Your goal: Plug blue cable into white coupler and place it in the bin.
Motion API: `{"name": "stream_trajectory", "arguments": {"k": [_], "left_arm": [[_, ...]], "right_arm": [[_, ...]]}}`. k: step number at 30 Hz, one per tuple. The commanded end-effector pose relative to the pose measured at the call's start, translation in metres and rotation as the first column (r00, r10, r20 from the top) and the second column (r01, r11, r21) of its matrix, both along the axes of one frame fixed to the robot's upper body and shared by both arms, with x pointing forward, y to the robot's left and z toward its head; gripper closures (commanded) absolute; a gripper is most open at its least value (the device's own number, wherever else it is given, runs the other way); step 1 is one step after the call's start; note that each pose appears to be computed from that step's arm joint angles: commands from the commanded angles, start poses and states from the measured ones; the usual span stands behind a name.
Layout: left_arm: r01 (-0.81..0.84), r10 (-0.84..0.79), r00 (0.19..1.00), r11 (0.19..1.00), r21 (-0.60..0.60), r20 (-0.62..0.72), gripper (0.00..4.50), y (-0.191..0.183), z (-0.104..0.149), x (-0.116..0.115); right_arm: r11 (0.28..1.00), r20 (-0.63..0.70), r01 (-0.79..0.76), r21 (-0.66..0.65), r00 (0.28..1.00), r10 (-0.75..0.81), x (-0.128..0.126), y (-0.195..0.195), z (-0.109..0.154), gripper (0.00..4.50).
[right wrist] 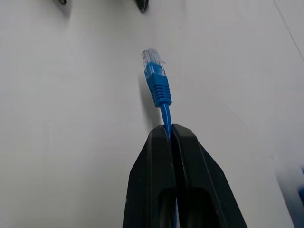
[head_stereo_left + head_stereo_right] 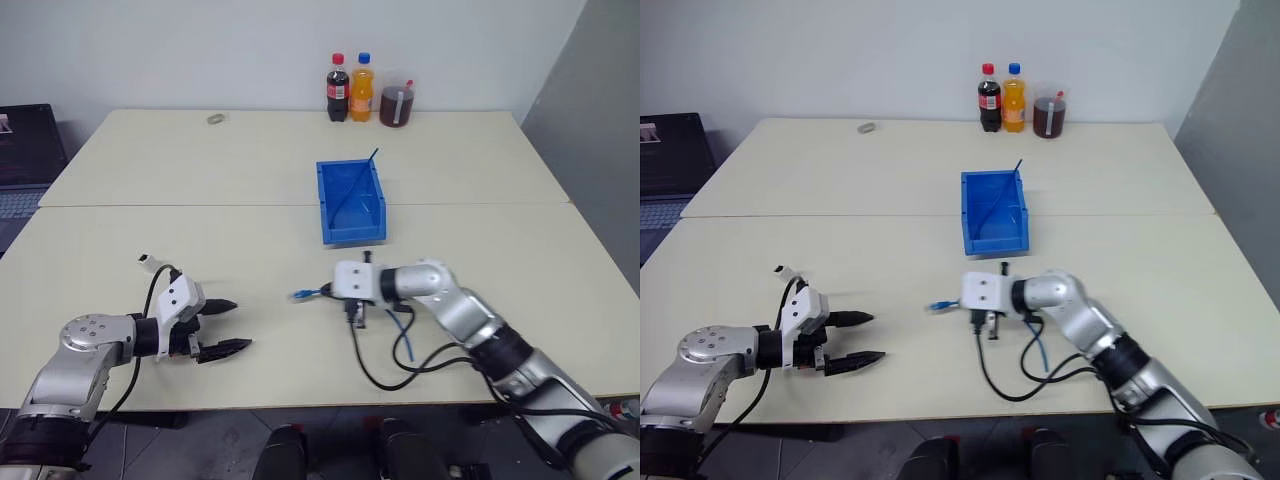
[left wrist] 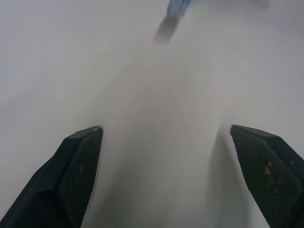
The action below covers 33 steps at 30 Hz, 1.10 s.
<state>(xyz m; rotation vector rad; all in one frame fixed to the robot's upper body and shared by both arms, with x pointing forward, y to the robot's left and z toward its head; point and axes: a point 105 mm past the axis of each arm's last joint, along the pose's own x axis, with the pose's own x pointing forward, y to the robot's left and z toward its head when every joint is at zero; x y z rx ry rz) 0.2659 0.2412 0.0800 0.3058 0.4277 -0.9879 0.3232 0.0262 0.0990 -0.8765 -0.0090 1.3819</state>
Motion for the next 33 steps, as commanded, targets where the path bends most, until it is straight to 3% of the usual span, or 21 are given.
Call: {"name": "stream_trajectory", "arguments": {"k": [1, 5, 14, 17, 20, 29, 33], "left_arm": [[-0.019, 0.019, 1.0, 1.0, 0.017, 0.025, 0.0, 0.003, 0.004, -0.002], [-0.023, 0.023, 0.999, 1.0, 0.017, 0.027, 0.0, 0.002, 0.003, -0.002], [0.006, -0.007, 0.999, 1.0, 0.026, 0.039, 0.0, -0.007, 0.003, 0.005], [0.026, -0.029, 0.998, 0.999, 0.038, 0.063, 0.0, -0.016, 0.004, 0.017], [0.044, -0.049, 0.996, 0.997, 0.056, 0.078, 0.0, -0.024, 0.001, 0.026], [0.116, -0.122, 0.988, 0.991, 0.068, 0.099, 0.0, -0.045, -0.008, 0.04], [0.172, -0.179, 0.981, 0.981, 0.085, 0.079, 0.65, -0.054, -0.019, 0.037]], "right_arm": [[0.998, 0.029, -0.063, -0.017, 0.998, 0.063, -0.002, 0.01, -0.001, 4.45], [0.997, 0.009, -0.079, -0.005, 0.997, 0.079, -0.005, 0.012, -0.004, 3.95], [0.997, -0.072, -0.061, 0.055, 0.995, 0.065, -0.014, -0.001, 0.009, 1.84], [0.989, -0.278, 0.009, 0.146, 0.96, 0.032, -0.03, -0.021, 0.026, 1.14], [0.987, -0.332, 0.056, 0.149, 0.943, -0.004, -0.037, -0.039, 0.034, 1.14], [0.959, -0.328, 0.228, 0.169, 0.93, -0.163, -0.036, -0.069, 0.043, 1.14], [0.945, -0.325, 0.269, 0.187, 0.924, -0.199, -0.04, -0.076, 0.047, 1.12]]}}
